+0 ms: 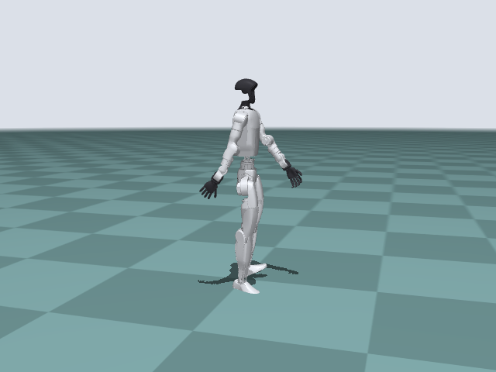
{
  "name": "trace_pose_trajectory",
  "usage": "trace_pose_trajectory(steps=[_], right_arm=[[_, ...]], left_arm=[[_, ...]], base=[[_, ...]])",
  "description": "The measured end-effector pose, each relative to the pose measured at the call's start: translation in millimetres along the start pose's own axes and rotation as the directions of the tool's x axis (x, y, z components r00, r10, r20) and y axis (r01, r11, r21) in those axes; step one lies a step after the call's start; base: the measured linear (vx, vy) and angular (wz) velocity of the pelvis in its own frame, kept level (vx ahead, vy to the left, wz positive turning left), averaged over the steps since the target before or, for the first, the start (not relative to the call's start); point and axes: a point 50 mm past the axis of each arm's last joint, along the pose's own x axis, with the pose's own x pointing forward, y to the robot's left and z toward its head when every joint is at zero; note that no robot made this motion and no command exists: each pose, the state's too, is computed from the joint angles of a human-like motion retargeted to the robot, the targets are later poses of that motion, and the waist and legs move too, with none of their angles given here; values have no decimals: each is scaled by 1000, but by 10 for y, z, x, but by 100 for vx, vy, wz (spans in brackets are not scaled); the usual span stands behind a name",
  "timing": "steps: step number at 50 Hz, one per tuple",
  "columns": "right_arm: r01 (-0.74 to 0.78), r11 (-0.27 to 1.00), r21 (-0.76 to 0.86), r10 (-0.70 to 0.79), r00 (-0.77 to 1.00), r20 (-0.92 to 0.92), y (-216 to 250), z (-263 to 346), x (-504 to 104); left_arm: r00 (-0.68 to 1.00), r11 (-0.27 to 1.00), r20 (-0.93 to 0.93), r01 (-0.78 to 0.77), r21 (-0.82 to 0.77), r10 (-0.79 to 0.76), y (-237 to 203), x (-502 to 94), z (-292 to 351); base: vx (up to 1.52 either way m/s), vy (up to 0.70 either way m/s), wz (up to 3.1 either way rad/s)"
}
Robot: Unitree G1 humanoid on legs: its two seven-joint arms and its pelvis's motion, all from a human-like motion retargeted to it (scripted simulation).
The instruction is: In place motions
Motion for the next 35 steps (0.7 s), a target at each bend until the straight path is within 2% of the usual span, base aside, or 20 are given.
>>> trace_pose_trajectory(steps=[4,8,12,15,17,19,22,24,27,30,35], right_arm=[[84,989,118,-68,989,-128,-110,-513,68],[132,973,189,-106,984,-141,-143,-636,79],[70,950,303,-55,997,-57,-22,-422,92],[5,937,350,-31,997,70,52,13,26],[-10,962,272,-35,986,161,66,388,-85],[-9,993,119,-22,966,258,78,827,-274],[24,983,-180,57,900,432,193,1591,-741],[66,927,-369,162,818,553,391,2080,-1135],[171,806,-567,339,651,679,743,2607,-1771],[316,697,-644,476,469,744,1009,2891,-2401],[536,566,-626,562,306,769,1250,3005,-2995]], left_arm=[[962,1000,274,-14,-19,18,82,-42,681],[935,999,355,-33,20,24,229,-101,834],[969,1000,244,-26,-3,26,212,-59,387],[1000,998,0,-13,-68,13,93,-78,-420],[978,992,-207,-32,-122,6,23,-214,-1048],[901,978,-434,-96,-187,6,-40,-486,-1694],[664,935,-748,-256,-243,-13,-117,-1142,-2574],[473,928,-881,-313,-203,-33,-136,-1673,-3050],[255,965,-966,-235,-113,-50,-122,-2431,-3515],[124,985,-989,-139,-100,-83,-155,-3003,-3747],[-6,947,-983,-272,-172,-181,-349,-3431,-3843]], base=[[-3,1,-54],[-3,1,-24],[0,0,0],[0,0,0],[0,0,0],[0,0,0],[0,0,0],[0,0,0],[0,-2,1],[0,0,0],[0,-1,12]])
